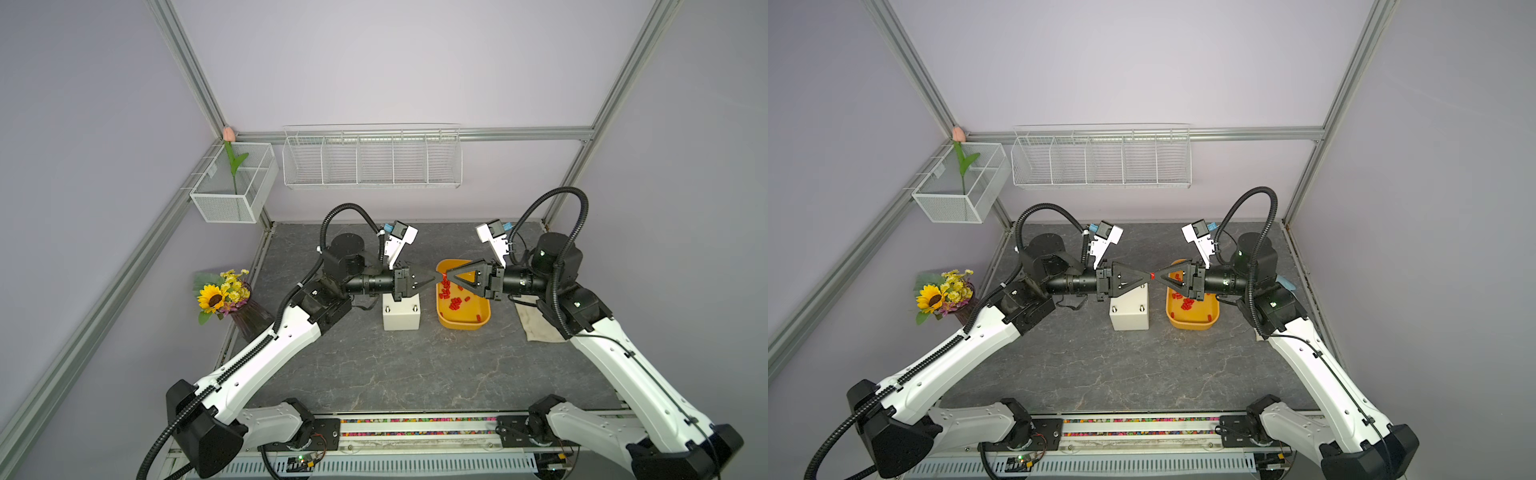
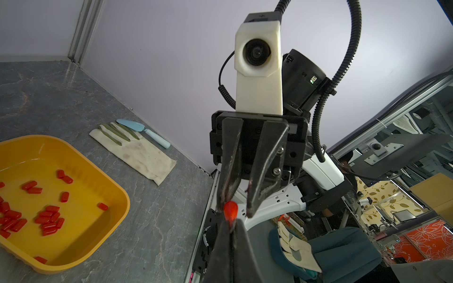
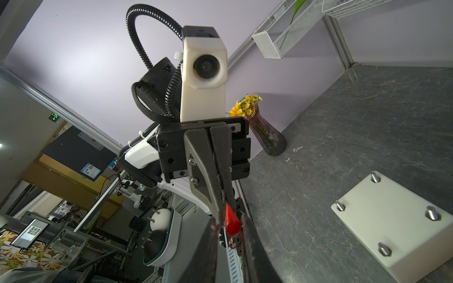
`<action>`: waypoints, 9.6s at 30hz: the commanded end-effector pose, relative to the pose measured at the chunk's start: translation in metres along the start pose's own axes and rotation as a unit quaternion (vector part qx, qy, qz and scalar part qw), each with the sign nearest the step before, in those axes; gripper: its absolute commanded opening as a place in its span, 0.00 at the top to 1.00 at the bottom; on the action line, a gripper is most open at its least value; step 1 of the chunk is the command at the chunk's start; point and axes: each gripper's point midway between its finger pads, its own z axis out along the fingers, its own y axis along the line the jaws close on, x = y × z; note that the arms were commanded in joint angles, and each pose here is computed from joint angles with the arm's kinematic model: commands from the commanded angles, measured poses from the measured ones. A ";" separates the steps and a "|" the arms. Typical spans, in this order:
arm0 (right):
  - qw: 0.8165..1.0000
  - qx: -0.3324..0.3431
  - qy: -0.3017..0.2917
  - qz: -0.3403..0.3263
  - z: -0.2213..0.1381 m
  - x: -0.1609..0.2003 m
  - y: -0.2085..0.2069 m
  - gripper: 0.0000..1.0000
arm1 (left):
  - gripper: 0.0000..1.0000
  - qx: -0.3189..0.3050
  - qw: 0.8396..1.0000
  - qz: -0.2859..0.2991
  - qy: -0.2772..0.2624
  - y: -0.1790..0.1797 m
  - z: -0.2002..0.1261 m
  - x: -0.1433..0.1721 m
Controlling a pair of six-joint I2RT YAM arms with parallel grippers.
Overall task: Cover the protruding screws with screw protection sleeves
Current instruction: Attach the screw protection sleeve to the screw.
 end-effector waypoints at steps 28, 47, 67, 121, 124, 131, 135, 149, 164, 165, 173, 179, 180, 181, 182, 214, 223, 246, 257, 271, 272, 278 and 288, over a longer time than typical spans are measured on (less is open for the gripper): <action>0.999 0.037 0.003 -0.025 -0.002 -0.003 -0.004 0.91 | 0.77 -0.014 1.000 0.007 -0.024 0.001 -0.009 -0.008; 0.990 0.134 0.029 -0.002 -0.001 0.009 -0.053 0.91 | 0.52 -0.325 0.936 -0.103 -0.088 0.098 -0.093 0.008; 0.939 0.310 0.145 0.020 0.016 0.036 -0.149 0.91 | 0.45 -0.511 0.828 -0.228 -0.038 0.170 -0.150 0.052; 0.815 0.443 0.369 -0.055 0.084 0.064 -0.258 0.90 | 0.47 -0.426 0.879 -0.213 0.018 0.168 -0.120 0.064; 0.813 0.444 0.373 -0.057 0.085 0.065 -0.259 0.90 | 0.47 -0.426 0.879 -0.213 0.017 0.167 -0.120 0.063; 0.808 0.445 0.381 -0.057 0.086 0.071 -0.262 0.90 | 0.47 -0.424 0.880 -0.214 0.017 0.167 -0.120 0.064; 0.807 0.445 0.383 -0.058 0.088 0.072 -0.264 0.90 | 0.47 -0.424 0.880 -0.213 0.016 0.166 -0.121 0.064; 0.803 0.450 0.386 -0.060 0.089 0.074 -0.269 0.90 | 0.47 -0.423 0.881 -0.212 0.017 0.166 -0.121 0.066; 0.803 0.454 0.379 -0.069 0.091 0.069 -0.267 0.91 | 0.47 -0.422 0.881 -0.213 0.016 0.165 -0.121 0.068; 0.804 0.453 0.379 -0.069 0.092 0.069 -0.267 0.90 | 0.47 -0.421 0.881 -0.214 0.017 0.165 -0.121 0.068; 0.803 0.452 0.382 -0.071 0.094 0.072 -0.266 0.91 | 0.47 -0.420 0.882 -0.212 0.015 0.164 -0.122 0.067; 0.806 0.453 0.372 -0.080 0.094 0.065 -0.260 0.91 | 0.47 -0.419 0.882 -0.213 0.015 0.163 -0.122 0.068; 0.806 0.454 0.370 -0.082 0.094 0.063 -0.259 0.91 | 0.47 -0.419 0.882 -0.214 0.016 0.164 -0.121 0.068; 0.807 0.454 0.367 -0.085 0.093 0.061 -0.257 0.91 | 0.47 -0.419 0.882 -0.213 0.016 0.163 -0.122 0.068; 0.808 0.455 0.365 -0.086 0.093 0.059 -0.256 0.91 | 0.47 -0.420 0.882 -0.214 0.016 0.164 -0.122 0.069; 0.797 0.471 0.367 -0.091 0.086 0.062 -0.262 0.91 | 0.47 -0.412 0.885 -0.216 0.017 0.164 -0.119 0.071; 0.805 0.453 0.374 -0.085 0.093 0.070 -0.258 0.91 | 0.47 -0.414 0.884 -0.216 0.016 0.165 -0.119 0.071; 0.797 0.450 0.393 -0.091 0.097 0.079 -0.260 0.89 | 0.48 -0.413 0.885 -0.217 0.015 0.165 -0.119 0.070; 0.794 0.447 0.403 -0.085 0.098 0.086 -0.263 0.88 | 0.48 -0.414 0.885 -0.215 0.014 0.164 -0.120 0.070; 0.793 0.446 0.407 -0.085 0.099 0.088 -0.265 0.88 | 0.48 -0.414 0.884 -0.215 0.014 0.164 -0.121 0.072; 0.792 0.447 0.407 -0.084 0.099 0.089 -0.265 0.88 | 0.48 -0.414 0.884 -0.215 0.014 0.164 -0.120 0.072; 0.793 0.451 0.401 -0.086 0.098 0.085 -0.267 0.88 | 0.48 -0.414 0.884 -0.215 0.013 0.163 -0.121 0.072; 0.798 0.459 0.376 -0.101 0.093 0.065 -0.254 0.77 | 0.48 -0.414 0.884 -0.217 0.012 0.164 -0.121 0.072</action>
